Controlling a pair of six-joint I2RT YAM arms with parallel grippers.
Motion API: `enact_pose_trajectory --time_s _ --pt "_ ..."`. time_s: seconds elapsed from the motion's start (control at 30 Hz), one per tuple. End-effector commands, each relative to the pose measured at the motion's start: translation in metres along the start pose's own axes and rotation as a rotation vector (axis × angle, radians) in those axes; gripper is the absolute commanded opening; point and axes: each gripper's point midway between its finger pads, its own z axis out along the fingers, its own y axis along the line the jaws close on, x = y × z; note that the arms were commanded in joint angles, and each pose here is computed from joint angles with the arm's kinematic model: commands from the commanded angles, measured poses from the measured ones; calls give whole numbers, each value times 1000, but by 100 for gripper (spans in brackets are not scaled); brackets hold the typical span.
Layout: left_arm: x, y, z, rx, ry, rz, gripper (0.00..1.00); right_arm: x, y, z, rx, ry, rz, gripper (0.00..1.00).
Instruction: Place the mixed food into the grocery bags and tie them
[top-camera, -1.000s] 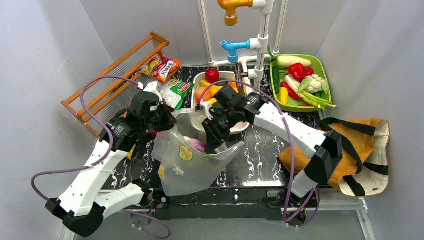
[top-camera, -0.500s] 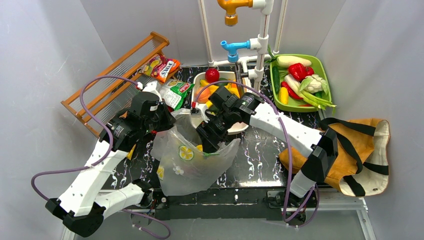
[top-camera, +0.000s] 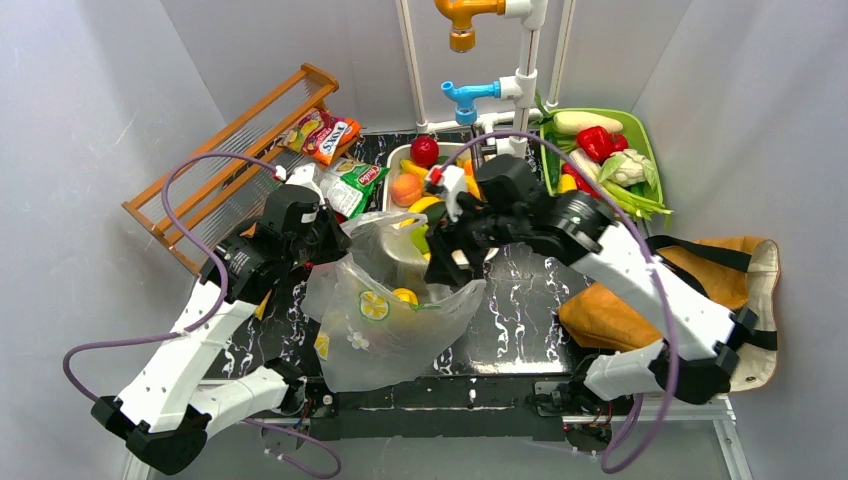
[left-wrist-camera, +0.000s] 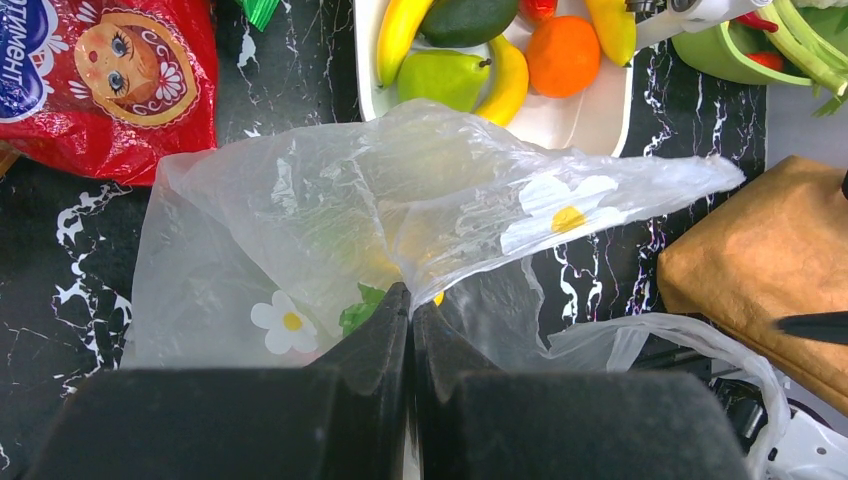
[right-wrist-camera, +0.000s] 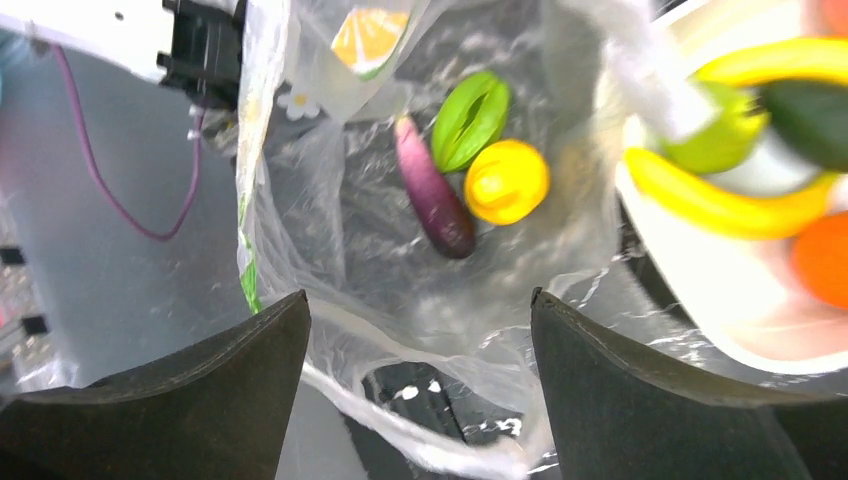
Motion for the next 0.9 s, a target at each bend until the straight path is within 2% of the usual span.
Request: enact_pose_trajectory --time_s 0.0,0.27,0.43,0.67,0.87 --pt "-2 7 -2 -12 -28 12 0 -31 -26 -42 178 -205 -18 87" --pt "-2 -7 1 81 -37 61 0 -41 -110 -105 399 -350 164 87" --pt "-3 -14 1 119 -42 94 0 -38 -177 -133 645 -365 311 91" --pt "-3 -24 5 159 -21 97 0 -15 -252 -148 791 -357 617 89" --pt "-5 -11 4 90 -38 83 0 7 -310 -170 894 -349 767 87"
